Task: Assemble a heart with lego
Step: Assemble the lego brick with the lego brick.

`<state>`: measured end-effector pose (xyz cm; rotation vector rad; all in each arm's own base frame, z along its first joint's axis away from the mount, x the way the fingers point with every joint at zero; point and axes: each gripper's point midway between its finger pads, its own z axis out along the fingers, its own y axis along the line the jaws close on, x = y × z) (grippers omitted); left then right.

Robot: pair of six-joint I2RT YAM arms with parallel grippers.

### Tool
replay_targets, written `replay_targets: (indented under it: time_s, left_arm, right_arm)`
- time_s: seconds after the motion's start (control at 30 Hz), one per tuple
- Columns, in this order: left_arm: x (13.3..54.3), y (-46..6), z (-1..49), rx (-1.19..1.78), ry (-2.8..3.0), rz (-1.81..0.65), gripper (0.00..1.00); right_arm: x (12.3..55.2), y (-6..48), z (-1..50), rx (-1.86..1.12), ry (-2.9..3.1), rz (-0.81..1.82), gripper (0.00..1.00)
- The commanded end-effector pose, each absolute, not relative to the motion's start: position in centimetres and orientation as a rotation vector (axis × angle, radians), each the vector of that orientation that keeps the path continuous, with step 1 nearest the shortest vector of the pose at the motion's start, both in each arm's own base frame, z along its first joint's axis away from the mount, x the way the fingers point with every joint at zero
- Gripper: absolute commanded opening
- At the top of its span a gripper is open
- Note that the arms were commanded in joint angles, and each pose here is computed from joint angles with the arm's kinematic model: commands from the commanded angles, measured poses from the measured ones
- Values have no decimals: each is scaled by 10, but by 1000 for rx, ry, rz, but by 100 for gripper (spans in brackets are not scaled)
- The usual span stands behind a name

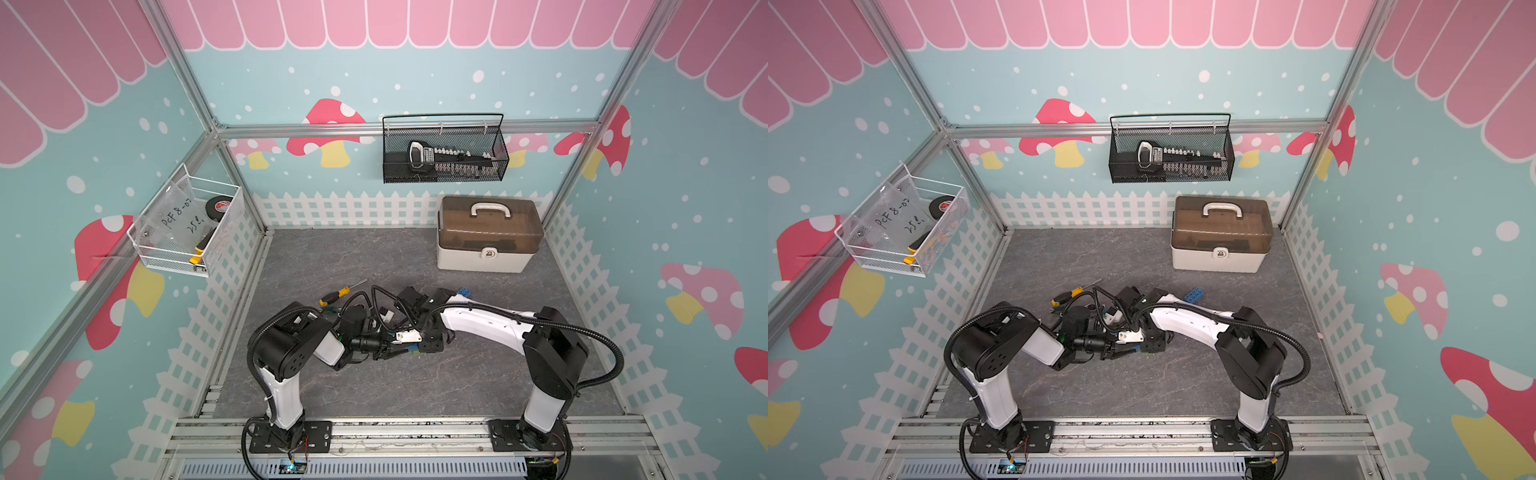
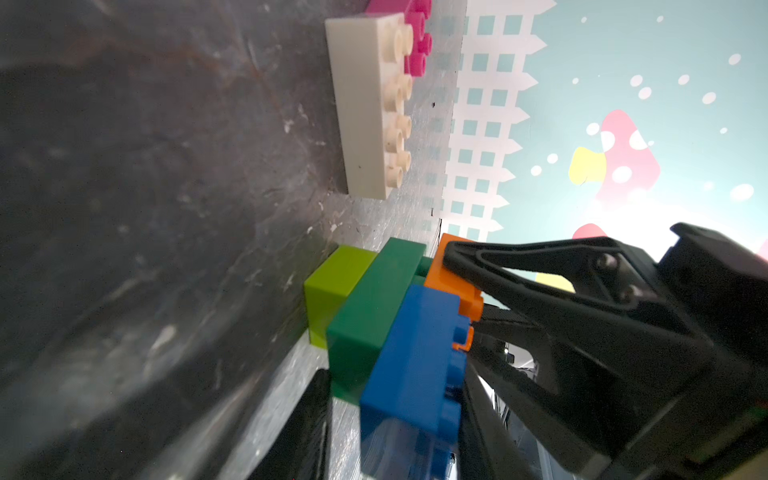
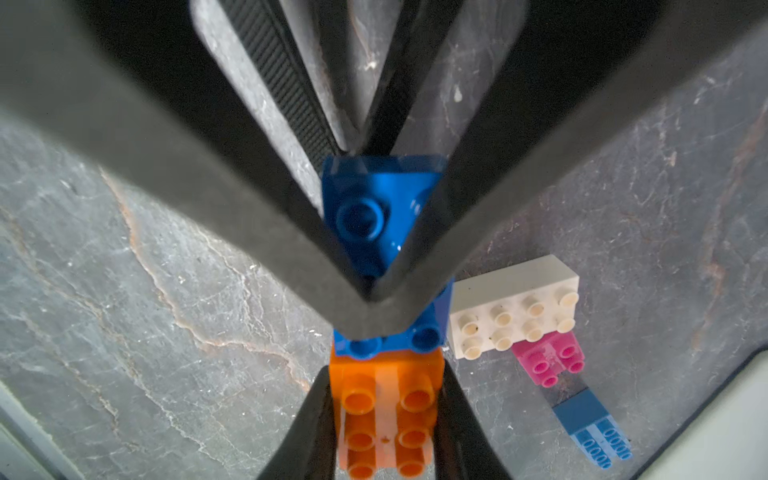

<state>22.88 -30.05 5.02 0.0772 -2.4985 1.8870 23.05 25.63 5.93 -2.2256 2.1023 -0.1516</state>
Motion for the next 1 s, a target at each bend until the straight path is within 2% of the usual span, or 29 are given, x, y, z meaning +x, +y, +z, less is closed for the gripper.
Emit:
replay_targets:
  time_s: [0.0,0.33,0.77,0.97]
  left_arm:
    - [237,-302,53,102,-2525,1912,34]
    - [239,-302,52,113,-2528,1914,34]
    - [242,-290,51,150,-2496,1983,34]
    - [243,-279,41,233,-2429,2025,32]
  right_arm:
    - [191,262,3,-2448,2165,32,0]
    - [200,251,-32,-2448,2197,-122,0]
    - [197,255,-15,-2309,2129,138,0]
    - [210,252,-12,-2378,2093,50,0]
